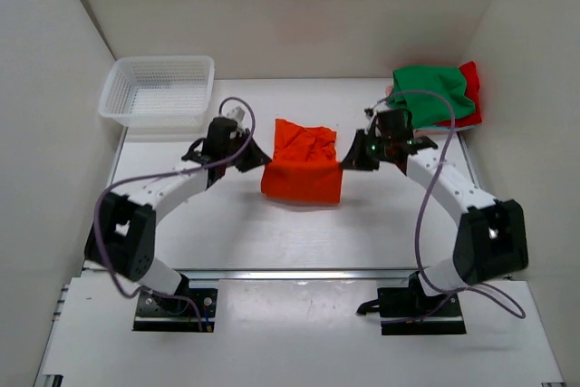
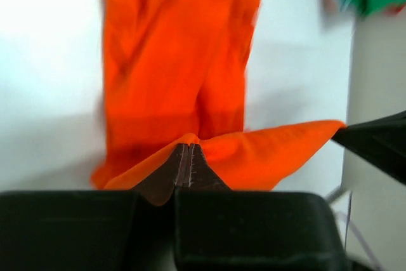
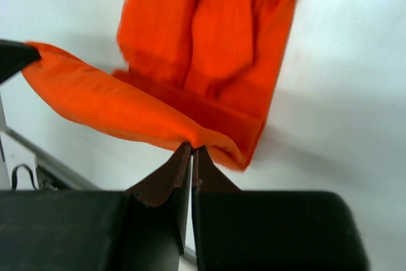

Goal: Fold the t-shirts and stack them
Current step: Fold the long partially folded tshirt into a neat square, then put the neatly folded tshirt into the corner of the board with the right arm

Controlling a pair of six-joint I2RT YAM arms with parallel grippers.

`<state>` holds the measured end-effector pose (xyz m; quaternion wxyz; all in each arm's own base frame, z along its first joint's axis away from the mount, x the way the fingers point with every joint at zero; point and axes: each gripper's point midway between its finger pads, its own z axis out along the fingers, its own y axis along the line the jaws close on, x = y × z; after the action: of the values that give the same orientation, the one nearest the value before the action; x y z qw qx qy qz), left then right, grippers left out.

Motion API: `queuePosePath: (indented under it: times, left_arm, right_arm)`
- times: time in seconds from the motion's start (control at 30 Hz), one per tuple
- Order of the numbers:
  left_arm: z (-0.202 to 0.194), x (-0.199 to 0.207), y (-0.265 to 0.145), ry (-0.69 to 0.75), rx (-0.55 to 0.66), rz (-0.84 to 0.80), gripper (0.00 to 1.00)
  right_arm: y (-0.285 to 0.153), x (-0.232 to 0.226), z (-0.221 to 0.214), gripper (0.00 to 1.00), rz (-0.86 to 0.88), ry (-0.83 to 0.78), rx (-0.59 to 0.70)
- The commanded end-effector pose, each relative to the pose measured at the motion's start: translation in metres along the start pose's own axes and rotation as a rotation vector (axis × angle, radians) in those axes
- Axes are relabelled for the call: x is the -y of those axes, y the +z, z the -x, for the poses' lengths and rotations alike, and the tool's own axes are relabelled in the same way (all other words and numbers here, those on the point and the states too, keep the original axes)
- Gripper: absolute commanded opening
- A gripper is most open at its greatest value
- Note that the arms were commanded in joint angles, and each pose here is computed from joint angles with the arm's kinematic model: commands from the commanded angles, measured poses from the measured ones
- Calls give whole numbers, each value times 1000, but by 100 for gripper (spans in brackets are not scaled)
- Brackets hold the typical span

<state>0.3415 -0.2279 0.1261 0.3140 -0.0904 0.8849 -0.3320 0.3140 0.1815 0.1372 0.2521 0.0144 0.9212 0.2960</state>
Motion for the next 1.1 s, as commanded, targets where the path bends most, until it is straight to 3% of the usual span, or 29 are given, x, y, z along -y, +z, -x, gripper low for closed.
queuePosePath:
  times: [0.0,0.03,0.1,0.13,0.17,0.2,0.23,0.27,0.33,0.47,0.7,0.8,0.9,1.07]
  left_arm:
    - [75,22,30,57,103,-59,0]
    - [107,36,33,69,155,-78,0]
    - [136,23,73,42,159,-42,0]
    - [170,39,70,34,217,-71,3]
    - [171,25,93,12,190,-55,12]
    - [186,21,107,-16,191,-71,33]
    - [200,14,115,-47,191,-70,36]
    - [208,18,115,-49,196,-83,36]
    - [209,7,118,-79,198,-77,40]
    - [188,-7,117,-90,187,-73,37]
    - [130,6,130,-114,96,-146,39]
    - [99,4,147,-104,13,-109,34]
    - [61,-13,155,-145,-58,-67,21]
    - [32,-36,149,-168,-96,-19,15]
  right_arm:
    - [12,1,82,0,17,-116,121]
    - [23,1,111,0,12,-128,148]
    - [35,15,160,0,2,-120,189]
    - [48,19,192,0,-9,-128,210]
    - [54,27,201,15,-9,-110,189]
    - [62,34,223,24,-31,-97,181]
    - [73,40,245,35,-36,-90,195]
    - [94,58,232,39,-64,-54,123]
    - [91,59,245,48,-104,-65,132]
    - [107,71,207,51,-106,-40,64]
    - [108,59,155,64,-14,7,81]
    - [123,56,124,67,61,79,13]
    - [138,41,107,71,152,141,-31]
    - [162,26,99,78,305,256,-64]
